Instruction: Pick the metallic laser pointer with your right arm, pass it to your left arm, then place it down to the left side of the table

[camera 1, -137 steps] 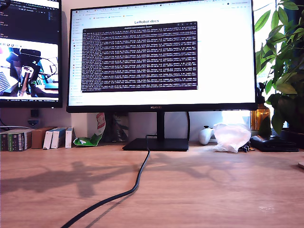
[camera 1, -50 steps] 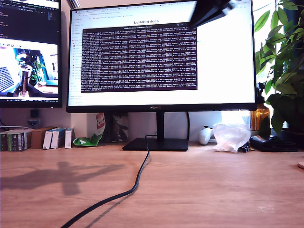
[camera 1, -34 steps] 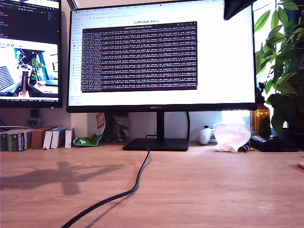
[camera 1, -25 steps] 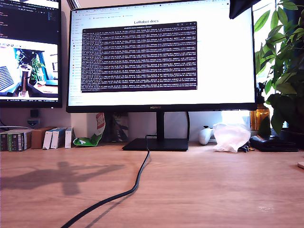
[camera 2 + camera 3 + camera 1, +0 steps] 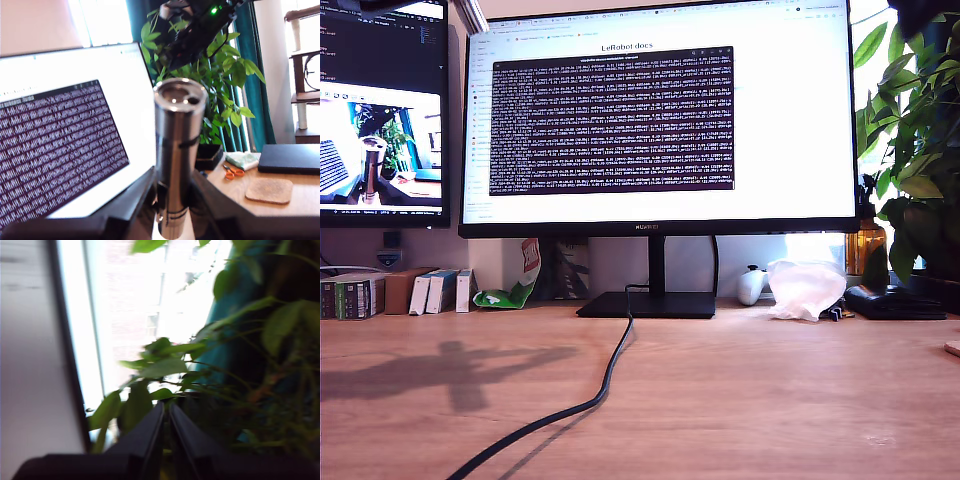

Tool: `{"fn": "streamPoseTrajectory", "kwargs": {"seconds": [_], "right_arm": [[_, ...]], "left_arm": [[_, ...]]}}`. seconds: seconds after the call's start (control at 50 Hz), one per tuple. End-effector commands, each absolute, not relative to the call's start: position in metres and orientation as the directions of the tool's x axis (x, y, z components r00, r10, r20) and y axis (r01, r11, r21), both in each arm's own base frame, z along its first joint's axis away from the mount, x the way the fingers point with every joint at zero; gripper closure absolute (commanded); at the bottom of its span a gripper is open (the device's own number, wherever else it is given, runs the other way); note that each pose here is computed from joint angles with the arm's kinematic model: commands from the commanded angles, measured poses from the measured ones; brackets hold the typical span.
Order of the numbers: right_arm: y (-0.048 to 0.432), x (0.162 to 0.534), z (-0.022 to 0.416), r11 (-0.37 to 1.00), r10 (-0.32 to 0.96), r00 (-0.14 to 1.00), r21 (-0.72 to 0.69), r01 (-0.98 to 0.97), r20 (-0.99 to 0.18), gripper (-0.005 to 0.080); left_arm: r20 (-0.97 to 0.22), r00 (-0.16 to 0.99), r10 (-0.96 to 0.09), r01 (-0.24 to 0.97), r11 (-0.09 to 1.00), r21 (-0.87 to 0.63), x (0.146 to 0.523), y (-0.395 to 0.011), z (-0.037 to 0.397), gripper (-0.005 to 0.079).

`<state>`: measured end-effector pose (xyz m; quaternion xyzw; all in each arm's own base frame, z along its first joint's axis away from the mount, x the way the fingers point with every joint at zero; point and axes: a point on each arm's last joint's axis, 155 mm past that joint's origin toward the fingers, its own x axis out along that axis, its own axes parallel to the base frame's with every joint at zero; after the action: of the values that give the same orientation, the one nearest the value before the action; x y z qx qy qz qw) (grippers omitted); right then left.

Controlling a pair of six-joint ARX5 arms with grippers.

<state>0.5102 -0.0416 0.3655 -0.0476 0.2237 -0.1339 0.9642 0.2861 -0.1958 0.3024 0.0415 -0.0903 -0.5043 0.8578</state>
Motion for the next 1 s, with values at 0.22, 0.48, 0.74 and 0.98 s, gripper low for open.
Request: {"fn": "streamPoseTrajectory", "kwargs": {"seconds": [0.22,0.48,0.74,0.98], "right_arm": [[-0.065,0.464,0.418,0.943,-0.331,0.890,-0.128,0.306,-0.314,0.0729],[-0.065,0.428,0.402,0.943,-0.333,0.909,-0.118,0.312,-0.252,0.0729],[-0.037,0.379,0.380,0.963,-0.263,0.954,-0.102,0.250,-0.146,0.0729],[-0.018,0.326,0.370,0.969,-0.196,0.980,-0.150,0.198,0.028,0.0729]], "left_arm": [[0.121,0.517,-0.847,0.825,0.531,0.194,0.294,-0.190,0.308,0.0762],[0.007,0.621,-0.783,0.780,0.619,0.092,0.315,-0.177,0.275,0.0762],[-0.221,0.717,-0.662,0.668,0.742,-0.056,0.333,-0.139,0.215,0.0762],[-0.409,0.673,-0.617,0.589,0.781,-0.209,0.336,-0.120,0.181,0.0762]]}}
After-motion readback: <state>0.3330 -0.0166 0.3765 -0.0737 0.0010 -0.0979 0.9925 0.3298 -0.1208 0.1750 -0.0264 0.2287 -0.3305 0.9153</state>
